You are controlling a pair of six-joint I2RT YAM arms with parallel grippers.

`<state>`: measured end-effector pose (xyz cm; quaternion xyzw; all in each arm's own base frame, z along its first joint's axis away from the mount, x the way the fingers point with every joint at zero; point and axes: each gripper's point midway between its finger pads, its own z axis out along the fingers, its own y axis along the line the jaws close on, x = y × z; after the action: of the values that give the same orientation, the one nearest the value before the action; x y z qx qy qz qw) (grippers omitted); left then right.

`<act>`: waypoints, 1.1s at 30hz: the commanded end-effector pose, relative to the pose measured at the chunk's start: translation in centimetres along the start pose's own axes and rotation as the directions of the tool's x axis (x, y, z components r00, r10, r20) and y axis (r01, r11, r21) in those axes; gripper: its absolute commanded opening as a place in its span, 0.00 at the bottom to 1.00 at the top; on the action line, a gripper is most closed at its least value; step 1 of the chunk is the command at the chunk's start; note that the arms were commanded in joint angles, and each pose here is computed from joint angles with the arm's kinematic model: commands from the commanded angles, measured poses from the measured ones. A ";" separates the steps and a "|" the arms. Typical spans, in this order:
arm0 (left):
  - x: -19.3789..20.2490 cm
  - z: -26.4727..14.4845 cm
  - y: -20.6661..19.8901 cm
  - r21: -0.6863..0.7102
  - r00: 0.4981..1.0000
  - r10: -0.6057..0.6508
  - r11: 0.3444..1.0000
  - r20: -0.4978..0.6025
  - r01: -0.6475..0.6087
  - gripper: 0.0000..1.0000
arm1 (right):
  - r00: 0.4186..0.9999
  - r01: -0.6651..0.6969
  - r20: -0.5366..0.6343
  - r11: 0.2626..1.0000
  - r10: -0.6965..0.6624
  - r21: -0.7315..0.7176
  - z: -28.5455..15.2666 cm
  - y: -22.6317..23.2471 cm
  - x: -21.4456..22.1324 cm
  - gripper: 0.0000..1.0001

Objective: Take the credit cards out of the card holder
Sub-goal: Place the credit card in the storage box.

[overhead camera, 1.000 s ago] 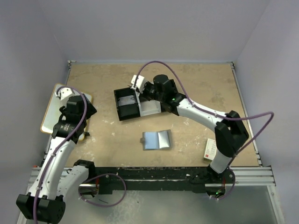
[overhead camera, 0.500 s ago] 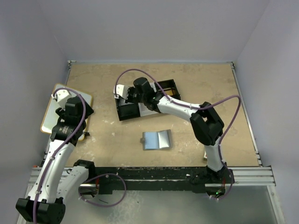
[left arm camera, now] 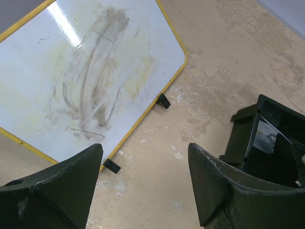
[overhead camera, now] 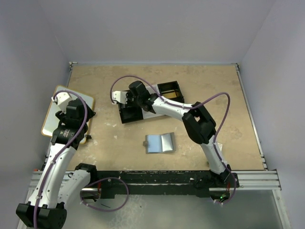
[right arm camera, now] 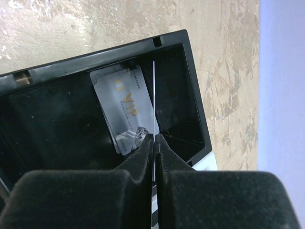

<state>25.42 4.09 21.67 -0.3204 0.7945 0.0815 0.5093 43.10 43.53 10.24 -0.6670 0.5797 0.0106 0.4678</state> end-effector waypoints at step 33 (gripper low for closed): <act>-0.5 -0.1 -0.3 0.006 0.999 -0.051 0.999 0.016 0.051 0.71 | 0.995 0.063 -0.078 0.997 -0.059 0.043 1.2 -0.4 -0.2 0.47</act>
<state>25.45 4.01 21.67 -0.3299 0.7909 0.0751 0.5099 44.69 43.35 5.61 -0.6917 0.5771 -0.0741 0.4279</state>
